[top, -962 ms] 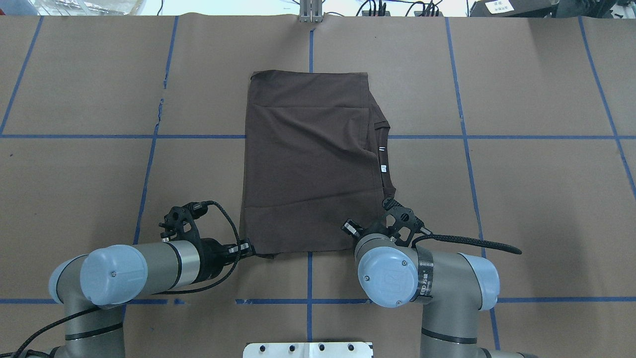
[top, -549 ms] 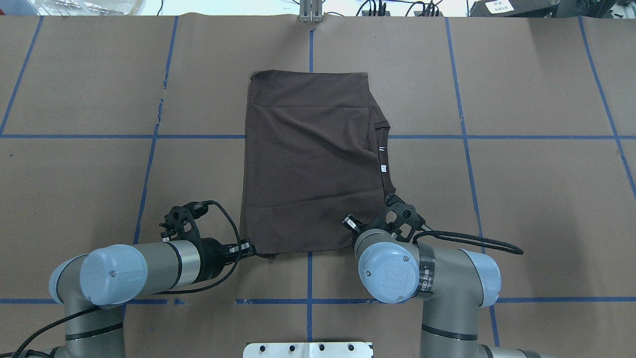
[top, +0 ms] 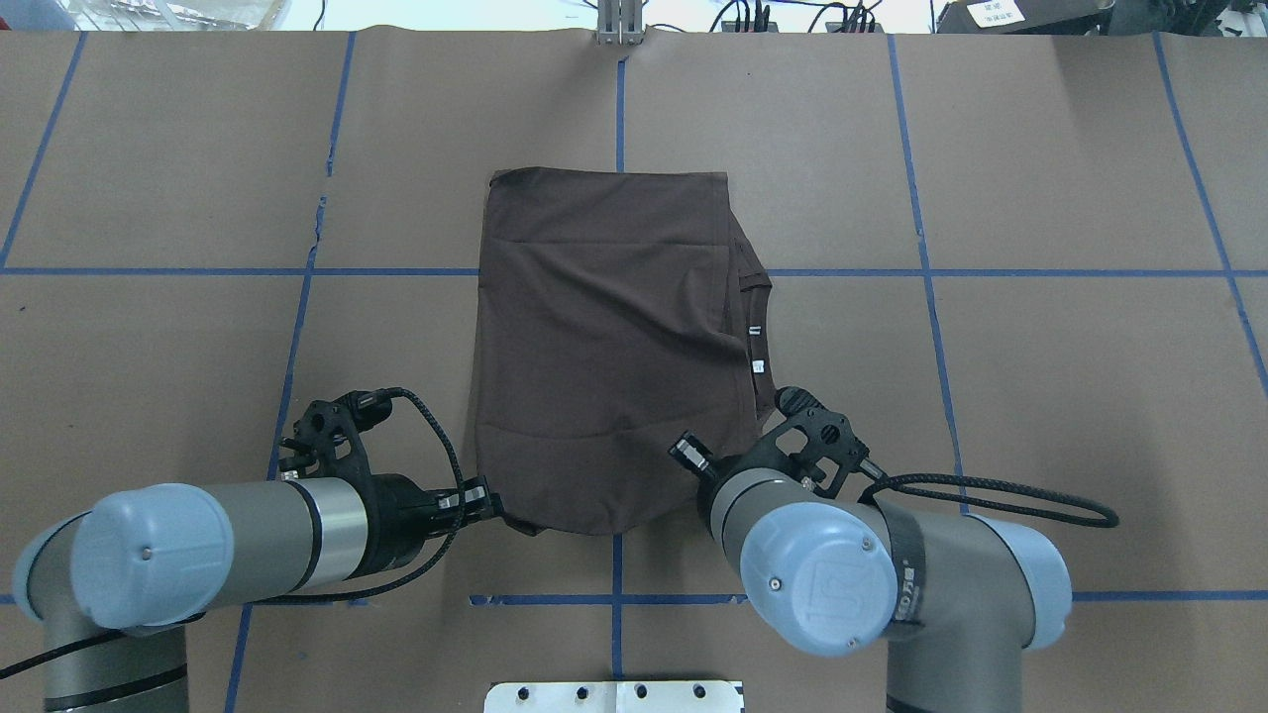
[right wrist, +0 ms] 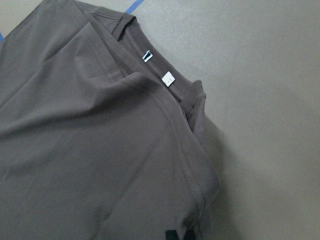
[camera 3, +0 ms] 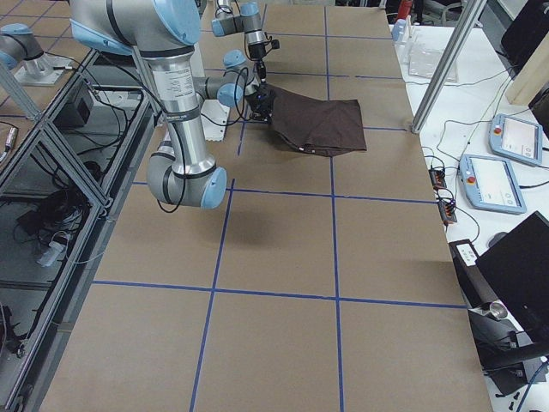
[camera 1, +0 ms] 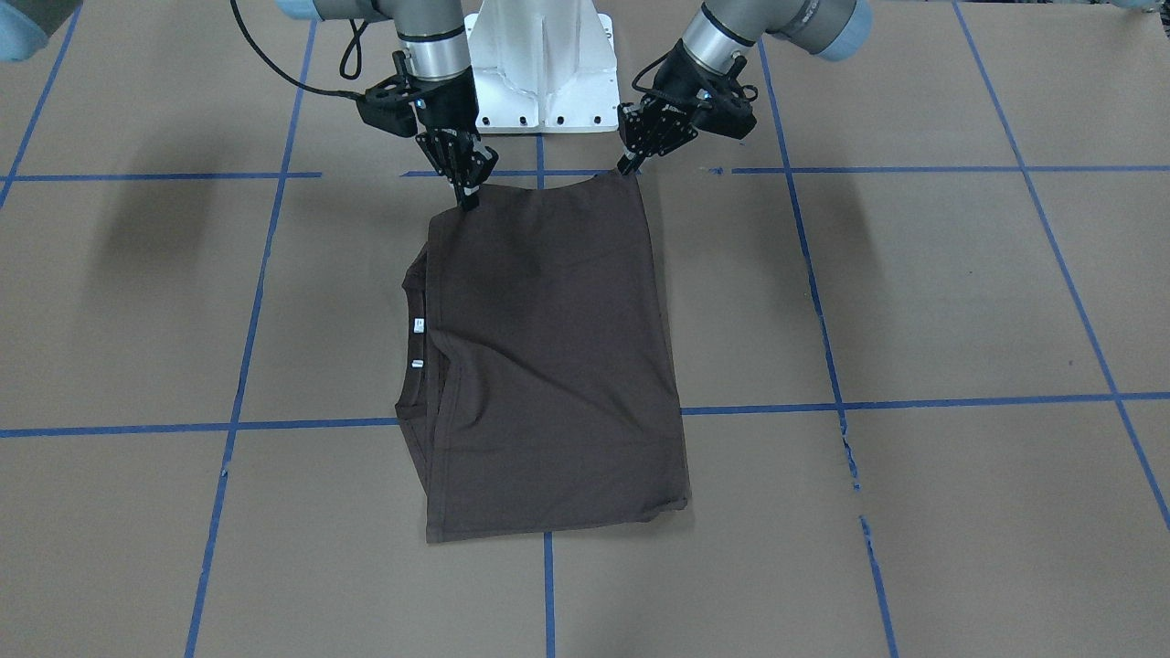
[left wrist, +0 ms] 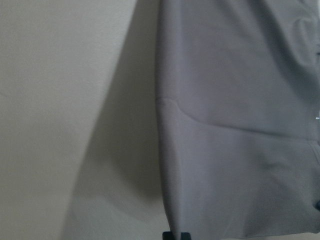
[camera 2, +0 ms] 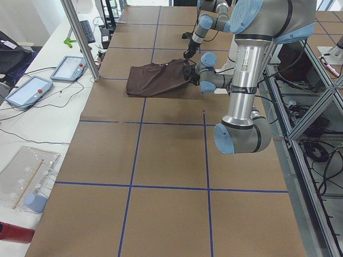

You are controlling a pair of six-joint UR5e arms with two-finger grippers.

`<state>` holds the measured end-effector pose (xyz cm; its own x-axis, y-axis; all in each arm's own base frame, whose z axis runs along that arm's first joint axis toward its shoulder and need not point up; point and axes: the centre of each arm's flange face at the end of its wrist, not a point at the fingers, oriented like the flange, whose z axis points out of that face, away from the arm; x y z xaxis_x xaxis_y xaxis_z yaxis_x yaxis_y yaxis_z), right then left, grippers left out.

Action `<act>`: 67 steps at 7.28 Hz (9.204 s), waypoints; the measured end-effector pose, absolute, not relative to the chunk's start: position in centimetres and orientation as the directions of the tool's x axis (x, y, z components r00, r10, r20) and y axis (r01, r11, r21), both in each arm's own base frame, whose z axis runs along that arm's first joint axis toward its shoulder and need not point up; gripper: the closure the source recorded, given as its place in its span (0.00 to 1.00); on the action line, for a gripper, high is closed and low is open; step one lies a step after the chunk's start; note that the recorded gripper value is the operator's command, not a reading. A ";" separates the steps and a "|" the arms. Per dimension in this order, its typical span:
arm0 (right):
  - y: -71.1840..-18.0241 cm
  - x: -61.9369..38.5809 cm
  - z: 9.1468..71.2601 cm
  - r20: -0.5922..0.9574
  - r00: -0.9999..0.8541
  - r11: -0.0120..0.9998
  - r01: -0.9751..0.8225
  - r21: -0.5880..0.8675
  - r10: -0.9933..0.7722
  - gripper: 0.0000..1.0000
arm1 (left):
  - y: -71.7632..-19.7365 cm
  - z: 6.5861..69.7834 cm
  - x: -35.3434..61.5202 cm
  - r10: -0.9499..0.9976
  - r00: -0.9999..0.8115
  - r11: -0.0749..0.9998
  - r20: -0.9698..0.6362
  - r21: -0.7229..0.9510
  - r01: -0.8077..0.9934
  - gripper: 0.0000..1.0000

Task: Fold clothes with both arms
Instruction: 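Lift the near edge with both grippers and fold it away from the robot, then lay the folded edge over the shirt with both grippers, then release the shirt and raise the right gripper away while the left gripper holds, then press the left gripper along the folded shirt's side edge, smoothing it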

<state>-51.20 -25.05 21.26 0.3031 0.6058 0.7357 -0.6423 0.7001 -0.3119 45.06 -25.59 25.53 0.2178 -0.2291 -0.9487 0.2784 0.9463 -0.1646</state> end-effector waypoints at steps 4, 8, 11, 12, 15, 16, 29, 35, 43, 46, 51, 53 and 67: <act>-16.5 -45.4 16.4 0.719 0.334 0.729 -0.593 -0.342 0.609 1.00 | -20.3 20.4 38.2 -0.271 0.262 0.955 -0.926 -0.224 0.197 1.00; -23.6 -45.6 17.6 0.707 0.346 0.679 -0.687 -0.257 0.617 1.00 | -26.4 16.6 42.4 -0.193 0.329 0.963 -0.924 -0.114 0.243 1.00; -30.9 -49.9 19.7 0.701 0.327 0.643 -0.726 -0.243 0.634 1.00 | -33.4 18.0 44.5 -0.180 0.411 0.945 -0.894 -0.041 0.323 1.00; -32.9 -50.5 20.8 0.700 0.325 0.634 -0.737 -0.234 0.636 1.00 | -35.7 18.8 45.3 -0.187 0.435 0.938 -0.881 -0.028 0.346 1.00; -35.8 -51.6 23.4 0.675 0.361 0.628 -0.754 -0.195 0.643 1.00 | -39.7 21.0 49.0 -0.204 0.463 0.927 -0.863 -0.018 0.374 1.00; -36.1 -51.9 23.9 0.669 0.369 0.627 -0.756 -0.188 0.645 1.00 | -40.4 21.3 49.8 -0.204 0.462 0.926 -0.863 -0.017 0.377 1.00; -40.4 -55.3 27.2 0.680 0.416 0.663 -0.736 -0.138 0.603 1.00 | -44.8 23.4 53.9 -0.215 0.497 0.918 -0.841 -0.001 0.396 1.00; -42.0 -54.5 28.1 0.693 0.505 0.734 -0.677 -0.051 0.515 0.00 | -45.1 23.8 53.5 -0.155 0.509 0.927 -0.847 0.053 0.371 0.00; -40.5 -56.2 27.9 0.675 0.695 0.882 -0.450 0.140 0.248 0.00 | -48.8 27.0 46.6 0.070 0.568 0.944 -0.820 0.238 0.227 0.00; -45.1 -54.8 31.5 0.582 0.792 0.889 -0.387 0.244 0.185 0.00 | -48.8 27.1 46.5 0.066 0.568 0.944 -0.820 0.235 0.230 0.00; -55.4 -45.4 33.0 0.615 0.771 0.922 -0.341 0.183 0.163 0.00 | -47.6 27.6 46.8 0.088 0.511 0.941 -0.855 0.240 0.239 0.00; -54.7 -43.9 30.7 0.680 0.723 0.931 -0.322 0.173 0.123 0.00 | -43.5 30.1 48.4 0.080 0.427 0.952 -0.901 0.196 0.235 0.22; -53.6 -42.8 30.8 0.694 0.711 0.934 -0.316 0.169 0.115 0.00 | -32.7 31.0 54.4 -0.092 0.356 0.968 -0.930 0.000 0.251 1.00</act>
